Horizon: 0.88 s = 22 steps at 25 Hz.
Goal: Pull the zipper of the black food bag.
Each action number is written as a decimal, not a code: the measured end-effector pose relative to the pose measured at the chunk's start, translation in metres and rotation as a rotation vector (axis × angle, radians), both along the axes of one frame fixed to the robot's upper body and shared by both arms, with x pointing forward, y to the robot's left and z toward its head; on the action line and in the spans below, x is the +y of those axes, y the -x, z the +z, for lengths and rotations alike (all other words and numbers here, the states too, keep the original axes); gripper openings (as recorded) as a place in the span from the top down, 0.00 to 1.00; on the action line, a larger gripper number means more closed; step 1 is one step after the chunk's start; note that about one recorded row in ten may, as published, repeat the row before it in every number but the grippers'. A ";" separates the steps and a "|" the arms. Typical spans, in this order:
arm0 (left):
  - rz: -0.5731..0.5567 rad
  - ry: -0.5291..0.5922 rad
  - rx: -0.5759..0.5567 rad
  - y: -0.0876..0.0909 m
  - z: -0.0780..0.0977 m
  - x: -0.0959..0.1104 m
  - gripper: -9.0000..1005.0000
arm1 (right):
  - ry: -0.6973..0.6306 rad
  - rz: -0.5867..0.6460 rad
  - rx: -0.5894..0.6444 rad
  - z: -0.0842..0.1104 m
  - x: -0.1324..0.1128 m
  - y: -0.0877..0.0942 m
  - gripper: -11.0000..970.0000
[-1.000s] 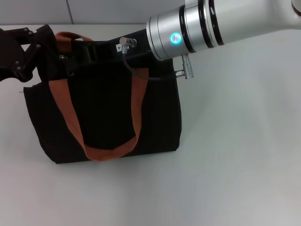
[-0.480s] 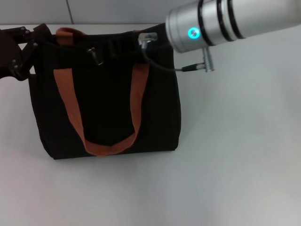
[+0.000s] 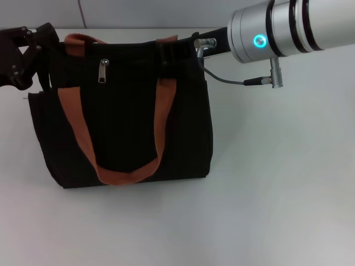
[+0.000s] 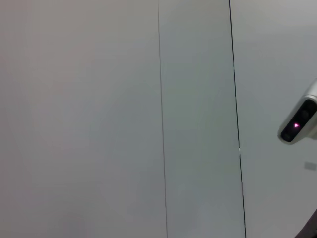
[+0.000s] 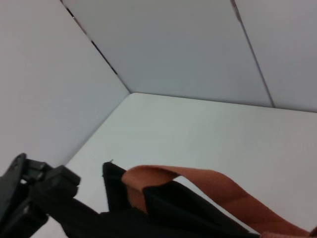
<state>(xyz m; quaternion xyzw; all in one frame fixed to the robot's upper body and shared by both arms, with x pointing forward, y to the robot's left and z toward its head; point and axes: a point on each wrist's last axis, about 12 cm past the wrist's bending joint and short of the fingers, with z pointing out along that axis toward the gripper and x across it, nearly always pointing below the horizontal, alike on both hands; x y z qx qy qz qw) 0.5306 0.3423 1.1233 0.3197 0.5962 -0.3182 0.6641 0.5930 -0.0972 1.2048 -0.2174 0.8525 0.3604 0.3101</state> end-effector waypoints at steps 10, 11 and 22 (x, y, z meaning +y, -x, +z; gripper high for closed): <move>-0.007 -0.001 -0.001 -0.003 0.001 -0.003 0.96 | -0.105 0.102 0.061 0.001 0.016 0.001 0.97; -0.007 -0.001 -0.001 -0.003 0.000 -0.004 0.96 | -0.104 0.103 0.069 -0.001 0.017 0.000 0.97; -0.015 0.000 -0.007 -0.003 0.001 -0.005 0.96 | -0.106 0.117 0.104 -0.008 0.040 -0.014 0.79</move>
